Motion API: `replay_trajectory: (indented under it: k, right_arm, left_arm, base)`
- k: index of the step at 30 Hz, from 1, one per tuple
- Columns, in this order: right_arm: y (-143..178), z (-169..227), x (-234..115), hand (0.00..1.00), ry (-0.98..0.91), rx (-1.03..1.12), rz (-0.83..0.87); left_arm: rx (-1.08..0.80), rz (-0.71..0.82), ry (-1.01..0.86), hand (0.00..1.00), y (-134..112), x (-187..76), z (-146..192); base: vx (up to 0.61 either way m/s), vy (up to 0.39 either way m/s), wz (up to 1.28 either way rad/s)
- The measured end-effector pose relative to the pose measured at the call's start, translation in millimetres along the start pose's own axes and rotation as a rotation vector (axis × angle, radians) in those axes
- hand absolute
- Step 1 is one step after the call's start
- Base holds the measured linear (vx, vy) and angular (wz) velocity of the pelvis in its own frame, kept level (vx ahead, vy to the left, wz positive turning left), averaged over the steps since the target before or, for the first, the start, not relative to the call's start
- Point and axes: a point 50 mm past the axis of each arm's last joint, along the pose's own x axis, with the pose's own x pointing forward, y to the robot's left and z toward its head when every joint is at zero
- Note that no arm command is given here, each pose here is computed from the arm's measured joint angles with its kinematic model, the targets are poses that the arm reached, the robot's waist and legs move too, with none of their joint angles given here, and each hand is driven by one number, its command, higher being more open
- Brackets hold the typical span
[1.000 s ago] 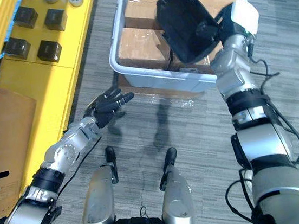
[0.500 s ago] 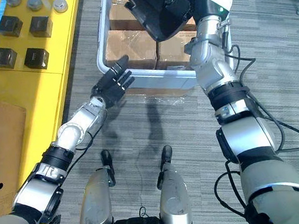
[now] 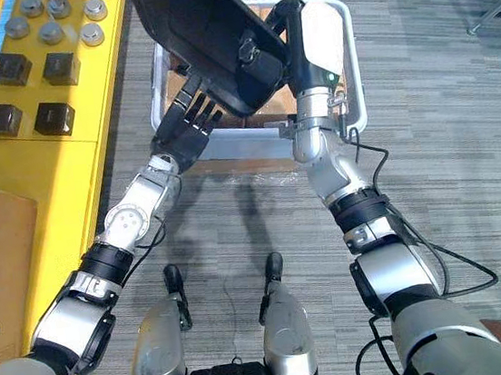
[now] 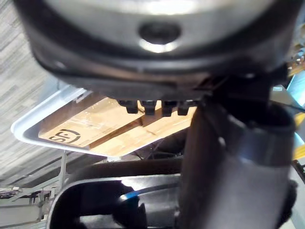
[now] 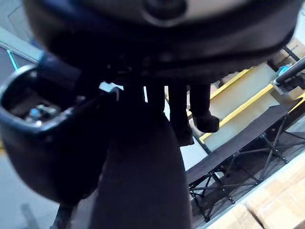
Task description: Walk over and take three plastic housings, then place them on the shelf
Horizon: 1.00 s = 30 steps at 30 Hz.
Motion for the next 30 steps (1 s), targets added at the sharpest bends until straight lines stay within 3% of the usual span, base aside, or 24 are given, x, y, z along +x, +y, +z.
replay_trajectory:
  k: [7,11,12,15,17,22,30]
  right_arm:
    - [31,19,-19,0.0,-0.031,0.087,0.09]
    - [42,15,-34,0.0,0.02,0.112,0.132]
    - [45,13,-44,0.0,0.054,0.142,0.156]
    - [53,18,-80,0.0,0.071,0.211,0.228]
    - [60,21,-99,0.0,0.116,0.259,0.252]
    - [68,14,-125,0.0,0.198,0.28,0.306]
    - [68,6,-142,0.0,0.248,0.283,0.331]
  left_arm:
    - [0.002,-0.001,0.022,1.0,6,-3,-13]
    - [0.031,0.119,-0.077,1.0,18,-8,-15]
    - [0.029,0.185,-0.146,0.0,20,-8,-9]
    - [-0.044,0.298,-0.31,0.0,27,-13,14]
    - [0.019,0.338,-0.359,0.0,32,-18,19]
    - [-0.011,0.408,-0.336,0.0,54,-36,-1]
    - [-0.021,0.45,-0.305,0.0,63,-44,-20]
  base:
    - [0.0,0.002,0.02]
    - [0.0,0.001,0.04]
    - [0.0,0.0,0.0]
    - [0.0,0.0,0.0]
    - [0.0,0.0,0.0]
    - [-0.01,0.002,-0.04]
    - [0.01,0.0,-0.02]
